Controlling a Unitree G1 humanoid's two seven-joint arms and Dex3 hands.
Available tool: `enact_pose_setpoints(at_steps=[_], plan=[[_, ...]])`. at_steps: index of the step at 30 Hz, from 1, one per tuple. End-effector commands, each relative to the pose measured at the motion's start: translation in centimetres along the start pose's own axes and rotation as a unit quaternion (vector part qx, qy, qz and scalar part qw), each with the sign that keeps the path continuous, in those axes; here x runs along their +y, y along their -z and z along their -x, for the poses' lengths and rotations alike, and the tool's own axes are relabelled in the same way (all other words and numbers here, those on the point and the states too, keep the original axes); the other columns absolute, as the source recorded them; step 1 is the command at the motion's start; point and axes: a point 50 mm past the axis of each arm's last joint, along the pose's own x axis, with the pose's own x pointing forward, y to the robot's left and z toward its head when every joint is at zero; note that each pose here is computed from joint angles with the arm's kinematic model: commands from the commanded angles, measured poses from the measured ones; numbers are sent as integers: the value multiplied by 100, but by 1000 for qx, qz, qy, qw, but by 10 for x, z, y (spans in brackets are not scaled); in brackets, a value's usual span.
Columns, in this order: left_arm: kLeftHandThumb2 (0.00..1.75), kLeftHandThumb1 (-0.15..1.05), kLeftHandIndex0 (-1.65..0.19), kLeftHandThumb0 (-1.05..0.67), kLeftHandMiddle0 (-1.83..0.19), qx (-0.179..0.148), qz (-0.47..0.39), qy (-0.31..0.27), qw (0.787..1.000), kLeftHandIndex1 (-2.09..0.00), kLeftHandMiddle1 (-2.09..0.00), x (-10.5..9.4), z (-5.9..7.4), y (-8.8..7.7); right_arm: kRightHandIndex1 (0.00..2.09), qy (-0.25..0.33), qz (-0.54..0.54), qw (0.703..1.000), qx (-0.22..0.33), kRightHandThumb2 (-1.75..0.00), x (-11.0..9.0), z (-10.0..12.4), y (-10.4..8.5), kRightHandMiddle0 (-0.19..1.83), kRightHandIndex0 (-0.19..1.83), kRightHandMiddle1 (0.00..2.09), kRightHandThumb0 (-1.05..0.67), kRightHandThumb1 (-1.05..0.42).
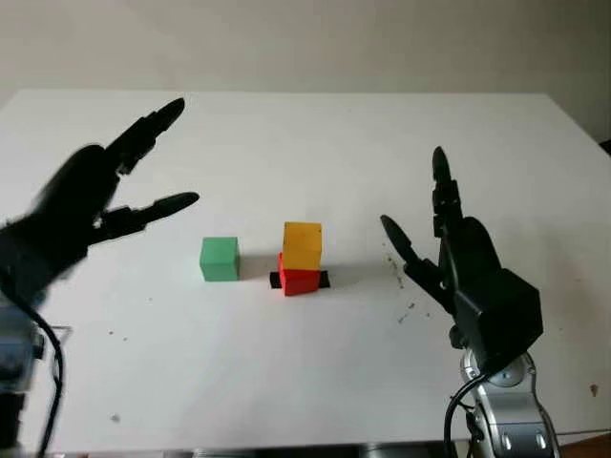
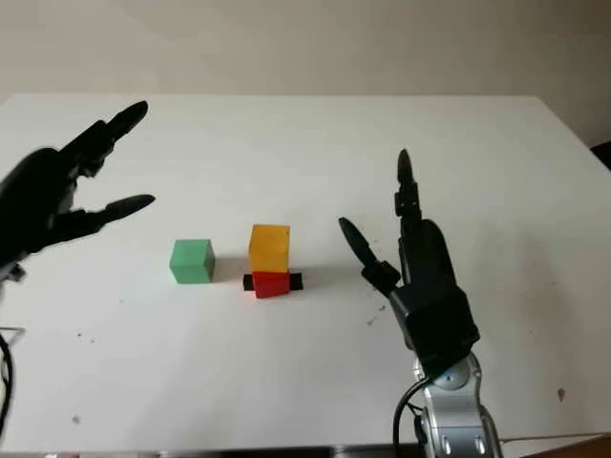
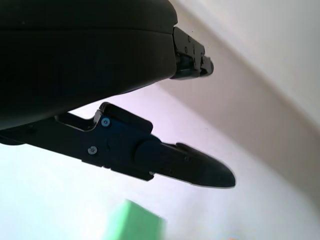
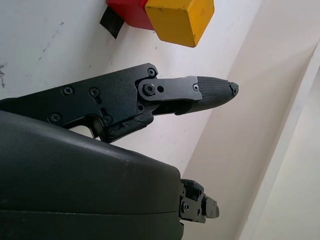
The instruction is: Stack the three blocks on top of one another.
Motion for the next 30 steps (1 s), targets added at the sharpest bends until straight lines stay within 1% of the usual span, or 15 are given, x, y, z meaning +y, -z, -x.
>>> enact_pose_setpoints(at_steps=[1,5,8,13,16,19,23,27,30], plan=[[6,101,-24,-81,5,-7,-53,20,998,-8,-5,0,-7,-2,5,5,1,1000,-8,-32,-2,-1,-4,-12,-19,5,-63,-105],[5,99,-29,-81,5,-15,-106,68,992,-8,-5,-10,-14,-1,5,3,1,1000,-13,-33,-2,-2,-5,-13,-19,5,-63,-105],[5,98,-28,-84,8,-16,-133,112,985,-6,-4,-20,-19,0,6,4,7,1000,-13,-33,-2,-2,-5,-12,-18,6,-64,-105],[4,94,-28,-82,10,-15,-149,143,978,-6,-4,-39,-22,2,6,5,5,1000,-13,-33,-3,-2,-5,-12,-18,5,-63,-105],[5,95,-26,-84,14,-21,-162,159,974,-4,-3,-51,-23,3,6,5,4,1000,-14,-32,-3,-2,-6,-12,-18,5,-63,-105],[6,97,-21,-87,17,-18,-194,175,965,-3,-3,-63,-23,3,5,5,2,1000,-14,-32,-3,-1,-6,-12,-18,5,-63,-105],[6,99,-22,-86,19,-16,-238,170,956,-4,-4,-70,-21,3,5,4,4,1000,-13,-32,-4,-1,-6,-12,-18,5,-63,-105],[7,101,-29,-81,19,-12,-281,155,947,-7,-4,-75,-19,4,5,2,8,1000,-12,-33,-5,-1,-6,-12,-18,5,-63,-105],[7,103,-35,-77,17,-15,-291,139,946,-12,-5,-78,-19,2,5,2,3,1000,-10,-33,-5,-1,-5,-12,-19,5,-63,-105]])
